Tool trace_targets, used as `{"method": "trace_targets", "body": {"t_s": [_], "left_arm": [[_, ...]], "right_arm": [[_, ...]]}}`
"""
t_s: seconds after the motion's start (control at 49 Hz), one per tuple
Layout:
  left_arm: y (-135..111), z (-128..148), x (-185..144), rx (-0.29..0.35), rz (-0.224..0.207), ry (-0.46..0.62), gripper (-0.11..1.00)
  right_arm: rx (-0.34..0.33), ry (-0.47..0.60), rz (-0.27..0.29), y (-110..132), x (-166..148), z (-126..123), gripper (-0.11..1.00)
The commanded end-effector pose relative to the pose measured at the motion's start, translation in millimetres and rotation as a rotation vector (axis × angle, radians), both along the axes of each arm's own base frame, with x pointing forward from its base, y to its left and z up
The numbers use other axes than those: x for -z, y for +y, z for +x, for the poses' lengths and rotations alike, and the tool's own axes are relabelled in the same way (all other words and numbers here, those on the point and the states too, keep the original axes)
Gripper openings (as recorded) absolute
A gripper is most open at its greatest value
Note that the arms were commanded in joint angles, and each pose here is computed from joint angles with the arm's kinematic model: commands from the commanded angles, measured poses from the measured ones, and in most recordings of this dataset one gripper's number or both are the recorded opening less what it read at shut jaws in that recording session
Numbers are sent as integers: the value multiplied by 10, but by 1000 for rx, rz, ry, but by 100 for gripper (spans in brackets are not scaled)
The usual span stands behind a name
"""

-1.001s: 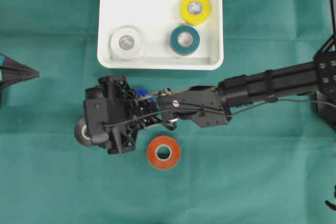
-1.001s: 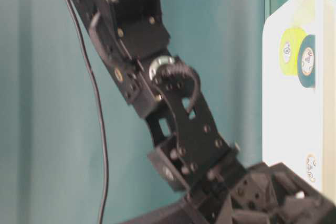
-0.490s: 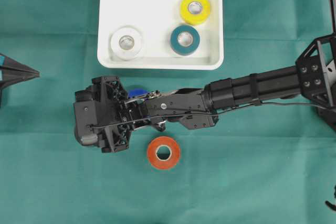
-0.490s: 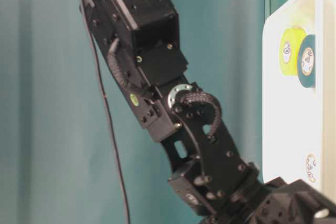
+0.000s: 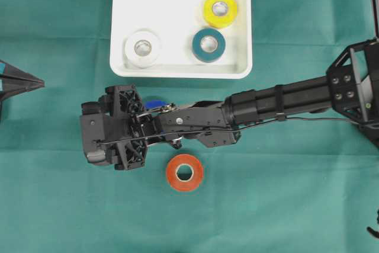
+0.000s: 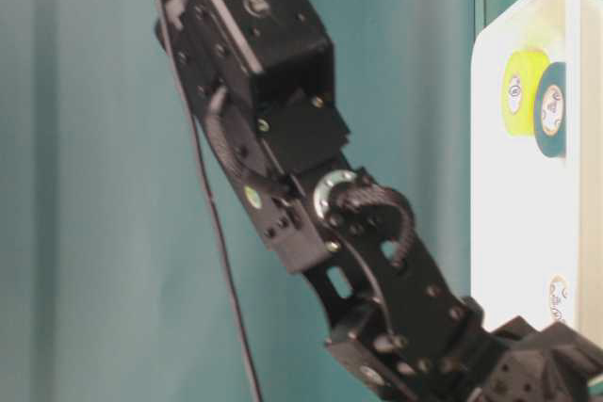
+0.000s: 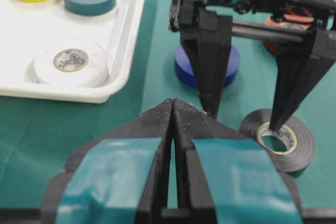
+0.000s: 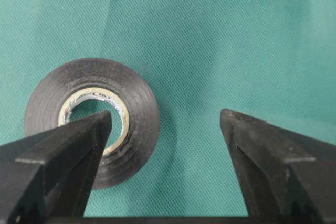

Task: Put the tape into the white case with the right arm.
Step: 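Lower the right gripper into the black roll's hole and close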

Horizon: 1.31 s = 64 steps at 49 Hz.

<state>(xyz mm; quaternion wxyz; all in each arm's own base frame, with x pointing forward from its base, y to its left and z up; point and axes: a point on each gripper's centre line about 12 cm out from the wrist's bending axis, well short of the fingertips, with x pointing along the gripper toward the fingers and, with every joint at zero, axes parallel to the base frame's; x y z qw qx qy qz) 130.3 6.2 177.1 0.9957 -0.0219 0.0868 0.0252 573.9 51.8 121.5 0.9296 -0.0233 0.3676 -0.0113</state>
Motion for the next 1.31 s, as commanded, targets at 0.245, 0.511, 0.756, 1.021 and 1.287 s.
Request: {"method": "trace_targets", "body": {"t_s": [0.245, 0.511, 0.756, 1.021, 1.287], "left_arm": [[3, 13, -43, -2, -1, -11, 0], [1, 13, -43, -1, -2, -11, 0], [1, 12, -37, 0, -1, -9, 0], [3, 12, -37, -2, -1, -9, 0], [1, 12, -37, 0, -1, -9, 0]], "right_arm": [[4, -38, 8, 4, -106, 109, 52], [7, -32, 7, -6, 8, 178, 51], [11, -30, 6, -33, 28, 189, 44], [10, -22, -2, -1, -43, 167, 5], [5, -26, -3, 48, -116, 154, 2]]}}
